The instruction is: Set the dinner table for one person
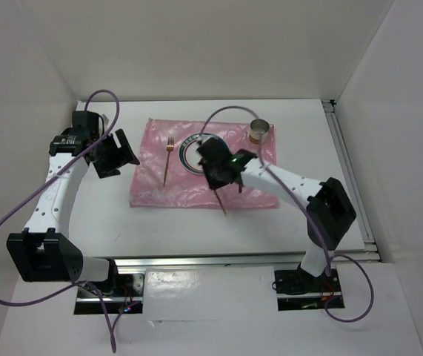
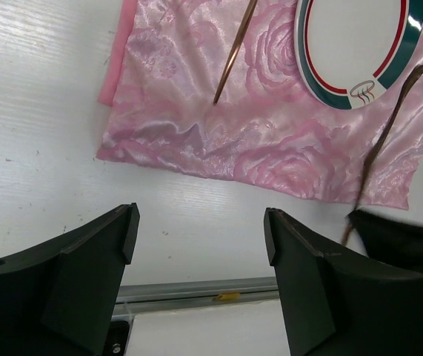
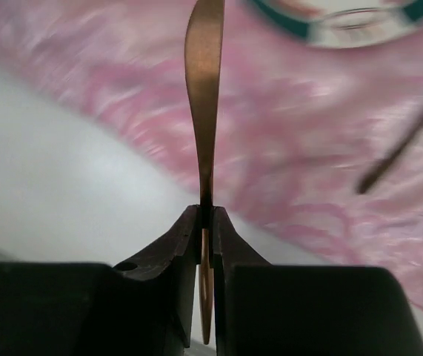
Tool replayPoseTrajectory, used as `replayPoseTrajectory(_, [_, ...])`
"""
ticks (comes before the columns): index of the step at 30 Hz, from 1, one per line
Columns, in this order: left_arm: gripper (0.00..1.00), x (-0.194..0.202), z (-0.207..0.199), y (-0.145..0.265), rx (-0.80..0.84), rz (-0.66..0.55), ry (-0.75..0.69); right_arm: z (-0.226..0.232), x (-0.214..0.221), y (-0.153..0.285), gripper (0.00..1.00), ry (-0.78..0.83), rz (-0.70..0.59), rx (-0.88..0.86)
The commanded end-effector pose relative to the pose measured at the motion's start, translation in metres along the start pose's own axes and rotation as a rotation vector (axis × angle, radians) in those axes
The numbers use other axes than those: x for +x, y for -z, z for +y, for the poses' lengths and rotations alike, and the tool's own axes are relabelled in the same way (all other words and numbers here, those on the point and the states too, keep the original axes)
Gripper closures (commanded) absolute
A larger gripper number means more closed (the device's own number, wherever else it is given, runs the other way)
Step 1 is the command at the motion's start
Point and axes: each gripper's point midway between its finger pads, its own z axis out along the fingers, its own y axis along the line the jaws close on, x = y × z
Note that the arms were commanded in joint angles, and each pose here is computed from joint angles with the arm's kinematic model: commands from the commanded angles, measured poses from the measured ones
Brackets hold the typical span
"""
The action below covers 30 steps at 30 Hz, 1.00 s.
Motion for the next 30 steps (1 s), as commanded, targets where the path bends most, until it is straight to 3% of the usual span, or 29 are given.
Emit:
replayPoseTrajectory(1, [0.14, -0.010, -0.010, 0.012, 0.032, -0.059, -0.010, -0.077, -0.037, 0.016, 1.00, -0.299, -0.082, 0.044])
replayPoseTrajectory(5, [0.14, -0.006, -0.010, 0.008, 0.046, -0.045, -0.009, -0.133, -0.041, 0.003, 1.00, -0.428, -0.085, 0.066])
replayPoseTrajectory(12, [0.14, -0.006, -0.009, 0.006, 0.042, -0.037, -0.016, -0.214, -0.023, -0.031, 1.00, -0.487, -0.028, 0.183])
replayPoseTrajectory(19, [0.14, -0.008, -0.010, 0.004, 0.036, -0.026, -0.014, -0.235, -0.001, -0.068, 0.99, -0.529, 0.043, 0.205])
replayPoseTrajectory(22, [0.14, -0.008, -0.010, 0.004, 0.036, -0.026, -0.014, -0.233, 0.005, -0.080, 0.82, -0.555, 0.072, 0.198])
replayPoseTrajectory(23, [0.14, -0.008, -0.009, 0.004, 0.036, -0.027, -0.023, -0.232, 0.009, -0.080, 0.74, -0.565, 0.085, 0.199])
replayPoseTrajectory(24, [0.14, -0.011, -0.011, 0.006, 0.041, -0.036, -0.025, -0.232, 0.006, -0.079, 0.58, -0.565, 0.092, 0.200])
replayPoseTrajectory(28, [0.14, -0.013, -0.015, 0.011, 0.049, -0.032, -0.035, -0.236, -0.016, -0.050, 0.19, -0.600, 0.046, 0.227])
replayPoseTrajectory(30, [0.14, -0.016, -0.011, 0.013, 0.023, -0.043, -0.034, -0.242, -0.027, -0.028, 0.10, -0.611, 0.006, 0.267])
